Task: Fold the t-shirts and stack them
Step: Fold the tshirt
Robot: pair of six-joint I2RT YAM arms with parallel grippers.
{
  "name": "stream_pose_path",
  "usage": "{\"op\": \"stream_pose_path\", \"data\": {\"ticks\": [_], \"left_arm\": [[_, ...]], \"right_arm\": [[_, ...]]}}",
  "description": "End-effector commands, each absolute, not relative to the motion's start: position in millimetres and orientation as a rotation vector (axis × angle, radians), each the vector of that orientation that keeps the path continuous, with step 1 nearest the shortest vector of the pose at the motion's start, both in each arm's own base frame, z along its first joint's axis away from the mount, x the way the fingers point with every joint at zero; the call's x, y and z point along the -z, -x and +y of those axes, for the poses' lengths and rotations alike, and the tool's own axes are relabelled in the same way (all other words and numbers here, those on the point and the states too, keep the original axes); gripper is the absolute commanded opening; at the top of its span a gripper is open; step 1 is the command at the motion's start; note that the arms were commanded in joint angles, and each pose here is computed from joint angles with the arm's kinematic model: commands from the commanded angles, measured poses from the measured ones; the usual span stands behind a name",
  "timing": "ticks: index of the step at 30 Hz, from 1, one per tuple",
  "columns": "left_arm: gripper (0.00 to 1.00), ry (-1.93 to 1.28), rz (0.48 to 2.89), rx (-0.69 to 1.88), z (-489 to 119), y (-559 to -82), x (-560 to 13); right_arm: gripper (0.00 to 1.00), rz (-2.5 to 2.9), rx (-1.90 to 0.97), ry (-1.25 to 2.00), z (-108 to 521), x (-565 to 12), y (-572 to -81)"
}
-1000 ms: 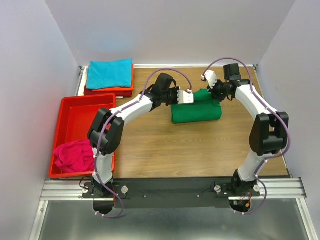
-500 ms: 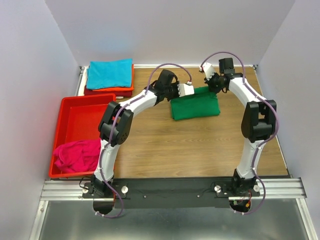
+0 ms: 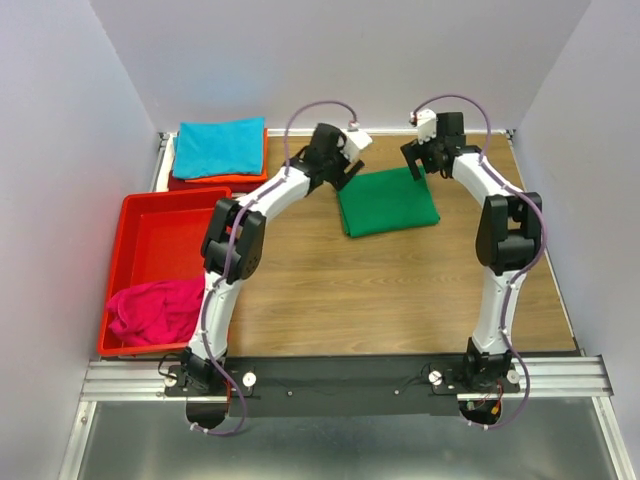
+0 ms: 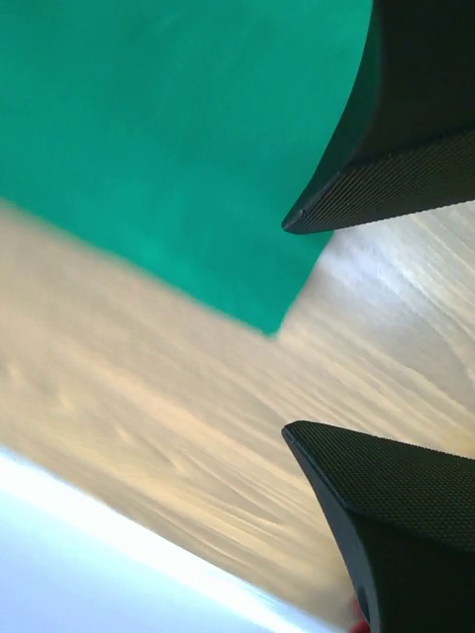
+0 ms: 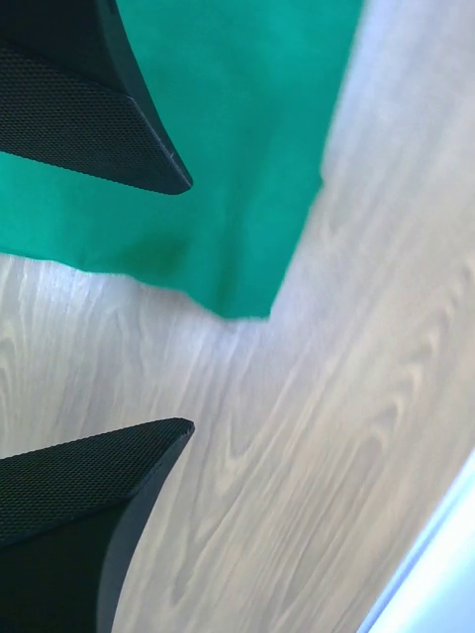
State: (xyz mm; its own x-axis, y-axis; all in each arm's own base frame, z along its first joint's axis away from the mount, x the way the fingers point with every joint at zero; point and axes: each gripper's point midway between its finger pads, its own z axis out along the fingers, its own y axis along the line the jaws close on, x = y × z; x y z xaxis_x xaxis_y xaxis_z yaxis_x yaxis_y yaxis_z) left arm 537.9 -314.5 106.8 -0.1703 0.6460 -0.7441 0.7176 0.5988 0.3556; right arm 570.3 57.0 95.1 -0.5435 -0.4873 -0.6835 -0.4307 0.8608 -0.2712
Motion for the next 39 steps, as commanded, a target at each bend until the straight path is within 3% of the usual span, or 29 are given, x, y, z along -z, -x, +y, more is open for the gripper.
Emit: {"op": "stream_pose_path", "data": {"ticks": [1, 5, 8, 14, 32, 39], "left_arm": [[0.85, -0.518, 2.007, 0.254, -252.5, -563.8, -172.9], [0.85, -0.463, 1.996, 0.657, -248.2, -527.2, -180.2], [0.85, -0.442, 2.032, 0.811, -251.7, -508.9, -170.6], [0.85, -0.268, 2.161, 1.016, -270.5, -488.8, -137.2], [0.85, 0.144, 2.393, 1.063, -311.7, -506.3, -46.3], [0.68, 0.148, 2.477, 1.081, -342.1, -511.6, -22.4]], "right_arm": [[1.00, 2.097, 0.089, 0.373, 36.0, -150.8, -581.4], [1.00, 2.134, -0.297, 0.375, 41.7, -144.8, -527.0], [1.00, 2.065, -0.587, 0.522, 69.8, -166.9, -479.0], [1.00, 2.062, -0.663, 0.582, 77.0, -165.2, -404.1], [1.00, 2.050, -0.748, 0.509, 51.7, -155.3, -374.6], [1.00, 2.020, -0.762, 0.514, 51.9, -165.0, -371.9]]}}
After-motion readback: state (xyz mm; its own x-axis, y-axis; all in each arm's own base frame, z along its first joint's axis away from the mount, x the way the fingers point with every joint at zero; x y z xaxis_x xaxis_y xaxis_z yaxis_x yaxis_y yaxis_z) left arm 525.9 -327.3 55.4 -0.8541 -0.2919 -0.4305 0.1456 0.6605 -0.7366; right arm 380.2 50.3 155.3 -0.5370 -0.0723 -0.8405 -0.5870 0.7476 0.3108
